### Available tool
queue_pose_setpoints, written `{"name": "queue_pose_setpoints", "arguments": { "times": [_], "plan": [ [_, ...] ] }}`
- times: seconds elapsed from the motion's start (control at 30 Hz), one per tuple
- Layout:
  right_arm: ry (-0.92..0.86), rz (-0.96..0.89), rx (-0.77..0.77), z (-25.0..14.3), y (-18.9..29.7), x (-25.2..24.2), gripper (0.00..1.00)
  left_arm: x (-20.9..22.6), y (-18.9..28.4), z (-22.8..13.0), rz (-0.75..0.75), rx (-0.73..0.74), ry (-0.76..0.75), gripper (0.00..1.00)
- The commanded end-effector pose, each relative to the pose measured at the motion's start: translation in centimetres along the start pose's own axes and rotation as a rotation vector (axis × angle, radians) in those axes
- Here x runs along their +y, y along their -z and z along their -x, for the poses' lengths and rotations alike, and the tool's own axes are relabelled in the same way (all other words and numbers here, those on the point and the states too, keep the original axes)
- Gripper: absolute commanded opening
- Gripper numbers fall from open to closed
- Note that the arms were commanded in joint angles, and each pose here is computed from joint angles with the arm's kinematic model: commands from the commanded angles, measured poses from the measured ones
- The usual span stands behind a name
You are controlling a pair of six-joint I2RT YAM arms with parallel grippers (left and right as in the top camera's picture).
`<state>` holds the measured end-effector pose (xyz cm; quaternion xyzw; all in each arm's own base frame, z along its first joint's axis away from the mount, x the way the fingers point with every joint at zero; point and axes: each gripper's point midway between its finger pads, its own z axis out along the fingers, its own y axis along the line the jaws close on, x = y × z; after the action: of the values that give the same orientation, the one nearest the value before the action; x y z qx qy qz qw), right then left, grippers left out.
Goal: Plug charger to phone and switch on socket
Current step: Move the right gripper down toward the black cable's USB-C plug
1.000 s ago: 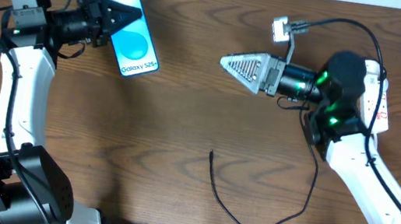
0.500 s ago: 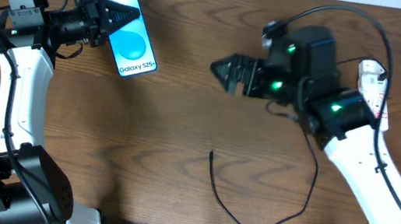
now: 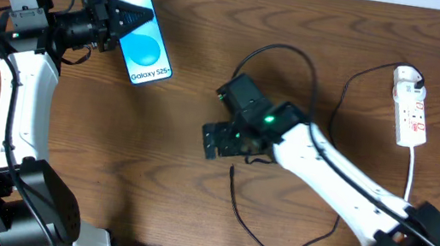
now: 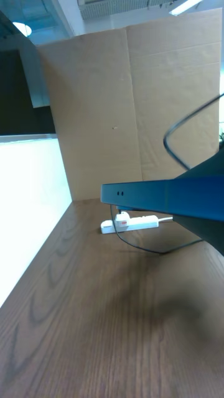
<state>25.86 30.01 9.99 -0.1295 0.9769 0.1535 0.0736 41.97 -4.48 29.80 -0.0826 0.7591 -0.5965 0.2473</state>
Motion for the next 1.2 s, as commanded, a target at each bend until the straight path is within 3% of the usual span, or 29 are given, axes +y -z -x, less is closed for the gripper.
{"name": "queue_pose_setpoints", "arguments": {
  "times": [0.0, 0.23, 0.43, 0.6, 0.77, 1.17],
  "plan": [
    [0.026, -0.020, 0.060, -1.1, -2.3, 0.4, 0.93, -1.0, 0.3, -0.2, -0.033, 0.014, -0.026, 0.07],
    [-0.107, -0.131, 0.213, -4.2, -6.3, -1.6, 0.88, -0.9, 0.3, -0.3, -0.032, 0.015, -0.037, 0.07],
    [-0.121, -0.185, 0.285, -6.6, -6.4, -1.9, 0.86, -0.9, 0.3, -0.3, -0.032, 0.015, -0.037, 0.07],
    [-0.078, -0.232, 0.272, -7.5, -6.8, -1.9, 0.86, -0.9, 0.2, -0.3, -0.033, 0.015, -0.037, 0.08],
    [-0.146, -0.318, 0.229, -7.4, -7.0, -3.6, 0.85, -0.9, 0.2, -0.3, -0.033, 0.015, -0.037, 0.07],
    [-0.152, -0.299, 0.191, -7.3, -8.5, -4.1, 0.82, -0.9, 0.2, -0.3, -0.033, 0.015, -0.037, 0.07]
  ]
}}
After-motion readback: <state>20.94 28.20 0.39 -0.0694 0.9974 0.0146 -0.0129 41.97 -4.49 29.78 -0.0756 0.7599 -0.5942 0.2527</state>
